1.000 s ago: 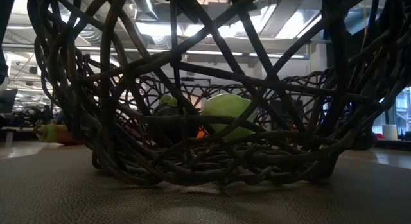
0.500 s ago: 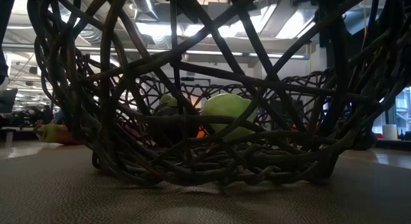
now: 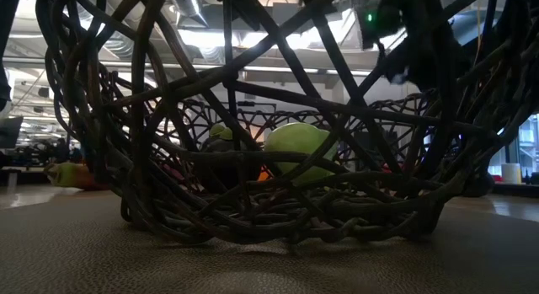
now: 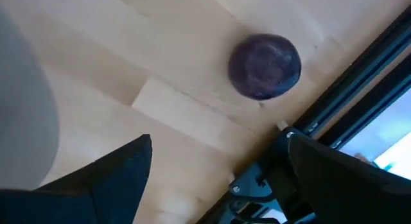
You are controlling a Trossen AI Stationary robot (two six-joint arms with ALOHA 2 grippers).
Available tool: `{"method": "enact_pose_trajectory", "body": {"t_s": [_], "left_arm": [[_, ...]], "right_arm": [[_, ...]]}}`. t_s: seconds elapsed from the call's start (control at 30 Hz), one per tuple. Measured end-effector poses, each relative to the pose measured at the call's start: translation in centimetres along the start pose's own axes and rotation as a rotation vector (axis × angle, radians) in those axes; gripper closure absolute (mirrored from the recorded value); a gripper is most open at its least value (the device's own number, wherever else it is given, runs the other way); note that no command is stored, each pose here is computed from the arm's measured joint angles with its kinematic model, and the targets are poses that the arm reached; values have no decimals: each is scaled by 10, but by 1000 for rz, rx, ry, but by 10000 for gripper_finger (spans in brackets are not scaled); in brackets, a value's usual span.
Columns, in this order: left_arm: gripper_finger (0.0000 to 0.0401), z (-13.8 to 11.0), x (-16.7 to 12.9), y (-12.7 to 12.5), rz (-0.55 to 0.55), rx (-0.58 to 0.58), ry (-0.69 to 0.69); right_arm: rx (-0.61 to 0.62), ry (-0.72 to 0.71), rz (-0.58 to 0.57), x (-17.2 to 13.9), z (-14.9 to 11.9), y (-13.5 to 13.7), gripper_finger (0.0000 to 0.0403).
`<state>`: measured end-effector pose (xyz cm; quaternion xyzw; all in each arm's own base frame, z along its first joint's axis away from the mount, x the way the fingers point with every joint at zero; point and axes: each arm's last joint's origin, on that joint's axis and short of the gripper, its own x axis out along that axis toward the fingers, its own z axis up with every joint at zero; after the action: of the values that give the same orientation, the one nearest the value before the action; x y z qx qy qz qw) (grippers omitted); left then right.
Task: Build produce basket
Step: Put the plum into the mesh basket
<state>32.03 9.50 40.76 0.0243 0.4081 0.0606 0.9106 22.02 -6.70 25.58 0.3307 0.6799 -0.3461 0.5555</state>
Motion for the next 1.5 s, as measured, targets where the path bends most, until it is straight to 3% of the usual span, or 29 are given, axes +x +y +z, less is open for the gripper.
{"method": "enact_pose_trajectory", "body": {"t_s": [0.37, 0.53, 0.87, 1.13, 1.5], "left_arm": [[325, 0, 0, 0, 0, 0, -1], [325, 3, 0, 1, 7, 2, -33], [325, 8, 0, 2, 17, 6, -83], [325, 8, 0, 2, 17, 6, -83], [325, 8, 0, 2, 18, 6, -83]], "right_arm": [[105, 45, -9, 44, 20, -33, 47], [127, 19, 50, 61, 30, -44, 47], [169, 65, 45, 85, 29, -60, 47], [98, 46, 134, 109, 26, -59, 47], [70, -10, 156, 126, 25, -59, 56]]}}
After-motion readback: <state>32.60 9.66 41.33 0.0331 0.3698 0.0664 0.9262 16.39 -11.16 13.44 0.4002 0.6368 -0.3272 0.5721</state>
